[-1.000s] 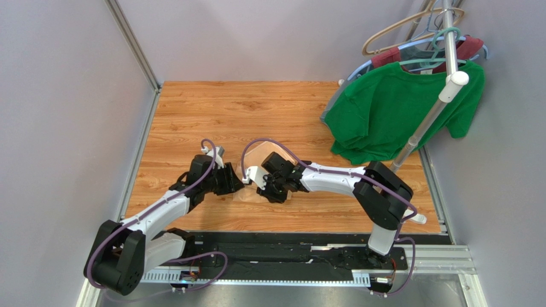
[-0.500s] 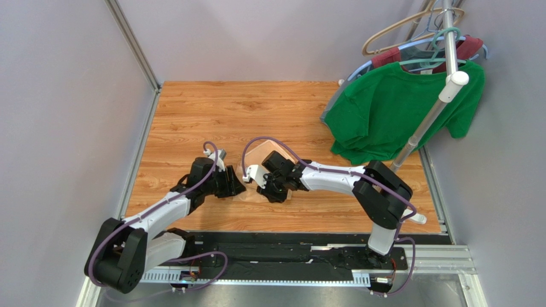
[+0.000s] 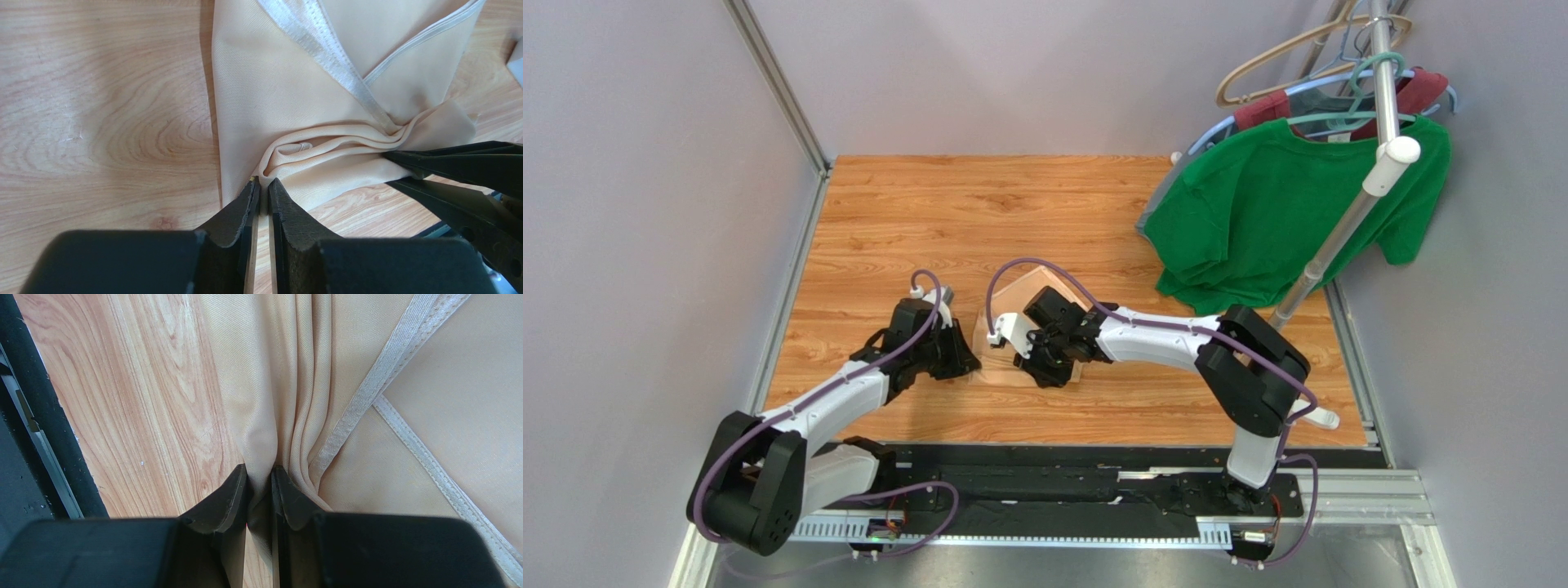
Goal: Fold the napkin, place the utensils inside, and roll it up
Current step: Roll the napkin with the utensil
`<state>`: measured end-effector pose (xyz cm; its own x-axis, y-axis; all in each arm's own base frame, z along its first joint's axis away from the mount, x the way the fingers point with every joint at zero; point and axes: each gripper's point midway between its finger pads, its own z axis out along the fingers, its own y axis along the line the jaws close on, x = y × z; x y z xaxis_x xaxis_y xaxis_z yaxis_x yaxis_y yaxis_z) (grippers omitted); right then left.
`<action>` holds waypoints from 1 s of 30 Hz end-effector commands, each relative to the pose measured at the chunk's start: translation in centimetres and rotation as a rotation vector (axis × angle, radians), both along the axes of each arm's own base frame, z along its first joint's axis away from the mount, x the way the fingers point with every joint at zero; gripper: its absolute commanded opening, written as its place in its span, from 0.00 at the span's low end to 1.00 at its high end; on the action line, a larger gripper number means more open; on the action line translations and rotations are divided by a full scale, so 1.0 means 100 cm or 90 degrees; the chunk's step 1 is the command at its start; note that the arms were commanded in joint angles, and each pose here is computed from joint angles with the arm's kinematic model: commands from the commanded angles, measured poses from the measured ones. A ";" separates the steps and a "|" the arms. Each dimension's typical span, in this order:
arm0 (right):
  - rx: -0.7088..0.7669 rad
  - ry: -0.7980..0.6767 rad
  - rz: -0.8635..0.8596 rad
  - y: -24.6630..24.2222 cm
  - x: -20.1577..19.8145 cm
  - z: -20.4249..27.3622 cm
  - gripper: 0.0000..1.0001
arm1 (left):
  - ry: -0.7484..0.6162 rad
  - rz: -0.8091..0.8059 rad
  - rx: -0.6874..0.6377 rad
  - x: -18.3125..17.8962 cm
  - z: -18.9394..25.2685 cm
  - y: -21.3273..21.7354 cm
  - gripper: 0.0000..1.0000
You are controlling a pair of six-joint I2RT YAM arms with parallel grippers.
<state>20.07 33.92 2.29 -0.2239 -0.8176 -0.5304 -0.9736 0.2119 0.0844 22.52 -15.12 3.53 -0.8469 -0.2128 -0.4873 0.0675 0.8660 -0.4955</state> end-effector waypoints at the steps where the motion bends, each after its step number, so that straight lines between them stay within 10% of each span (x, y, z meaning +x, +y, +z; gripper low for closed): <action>1: -0.105 0.084 -0.018 -0.036 -0.024 -0.040 0.00 | 0.021 0.012 0.017 0.005 0.001 0.003 0.17; 6: -0.101 0.102 -0.013 -0.037 -0.027 -0.038 0.00 | 0.054 0.025 0.037 0.005 0.001 0.006 0.18; 15: -0.086 0.180 0.005 -0.035 -0.039 -0.036 0.00 | -0.014 0.000 0.078 0.019 0.027 0.014 0.73; 30: 0.021 0.369 -0.037 -0.038 -0.024 -0.020 0.00 | -0.283 -0.219 -0.091 0.028 0.076 -0.054 0.74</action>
<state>19.79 32.76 2.58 -0.4552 -0.7494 -0.4808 -0.8486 0.2016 0.4892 25.32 -17.30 8.92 -0.7007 -0.1013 -0.7062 0.3511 0.8127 -0.4650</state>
